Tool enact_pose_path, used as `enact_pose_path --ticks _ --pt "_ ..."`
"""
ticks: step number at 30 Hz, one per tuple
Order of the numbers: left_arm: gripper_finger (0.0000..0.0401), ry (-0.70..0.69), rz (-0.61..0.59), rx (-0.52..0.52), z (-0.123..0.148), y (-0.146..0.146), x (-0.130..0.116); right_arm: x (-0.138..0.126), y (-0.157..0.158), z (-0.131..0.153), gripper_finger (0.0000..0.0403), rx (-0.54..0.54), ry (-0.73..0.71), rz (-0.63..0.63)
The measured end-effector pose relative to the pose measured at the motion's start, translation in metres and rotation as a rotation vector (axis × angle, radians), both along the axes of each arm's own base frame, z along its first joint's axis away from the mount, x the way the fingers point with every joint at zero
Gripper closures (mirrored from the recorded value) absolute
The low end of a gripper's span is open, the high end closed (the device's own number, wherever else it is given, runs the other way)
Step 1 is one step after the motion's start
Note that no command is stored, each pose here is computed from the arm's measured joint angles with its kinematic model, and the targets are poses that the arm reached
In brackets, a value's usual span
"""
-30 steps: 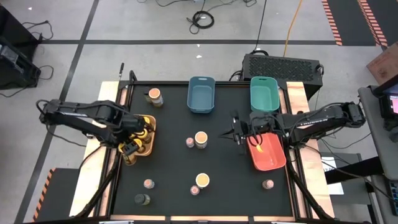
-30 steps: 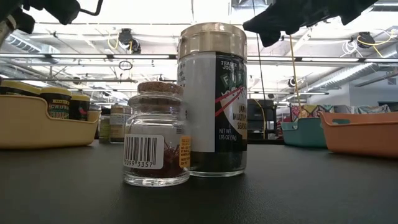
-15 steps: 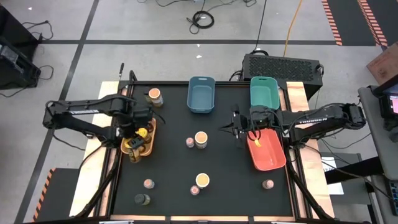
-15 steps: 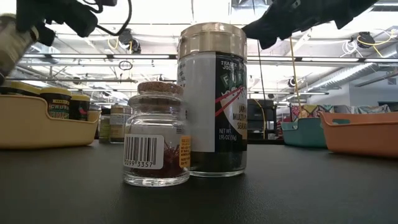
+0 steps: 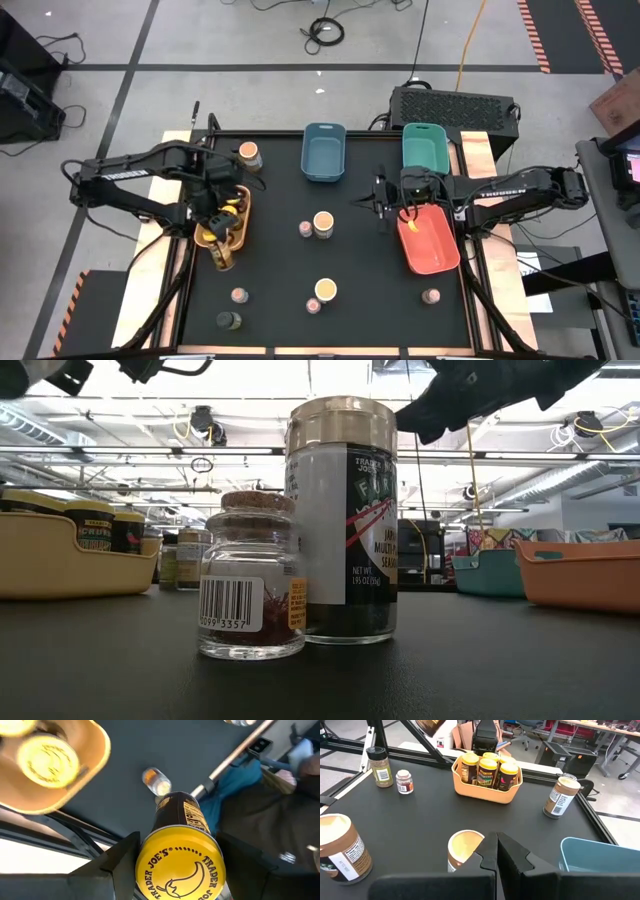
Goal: Sort spices by type
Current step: Put the yellow seasoning can into the yellow bin
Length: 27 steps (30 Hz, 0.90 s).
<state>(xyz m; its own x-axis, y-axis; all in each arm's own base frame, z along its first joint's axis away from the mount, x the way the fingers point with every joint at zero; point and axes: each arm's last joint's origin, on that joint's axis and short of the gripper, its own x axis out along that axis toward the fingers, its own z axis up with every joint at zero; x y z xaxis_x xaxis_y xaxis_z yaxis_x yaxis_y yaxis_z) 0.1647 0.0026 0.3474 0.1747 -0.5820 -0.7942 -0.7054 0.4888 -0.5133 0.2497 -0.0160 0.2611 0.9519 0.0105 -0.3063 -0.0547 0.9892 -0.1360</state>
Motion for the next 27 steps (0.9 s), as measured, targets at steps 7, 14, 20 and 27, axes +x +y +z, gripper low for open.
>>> enact_pose_path --ticks 7,14,20,27 --pt "0.0167 0.018 -0.105 0.062 -0.006 -0.011 0.008 0.000 0.000 0.000 0.0402 0.000 -0.001 0.000" --pt "0.0167 -0.046 -0.083 0.191 0.008 -0.021 -0.021 -0.001 0.000 -0.002 0.0402 0.001 0.024 0.000" --pt "0.0167 -0.132 -0.018 0.331 0.019 -0.019 -0.050 -0.001 0.000 -0.003 0.0402 0.009 0.037 -0.002" --pt "0.0167 -0.155 -0.076 0.455 0.012 -0.016 -0.051 -0.001 0.000 -0.003 0.0402 0.026 0.038 -0.008"
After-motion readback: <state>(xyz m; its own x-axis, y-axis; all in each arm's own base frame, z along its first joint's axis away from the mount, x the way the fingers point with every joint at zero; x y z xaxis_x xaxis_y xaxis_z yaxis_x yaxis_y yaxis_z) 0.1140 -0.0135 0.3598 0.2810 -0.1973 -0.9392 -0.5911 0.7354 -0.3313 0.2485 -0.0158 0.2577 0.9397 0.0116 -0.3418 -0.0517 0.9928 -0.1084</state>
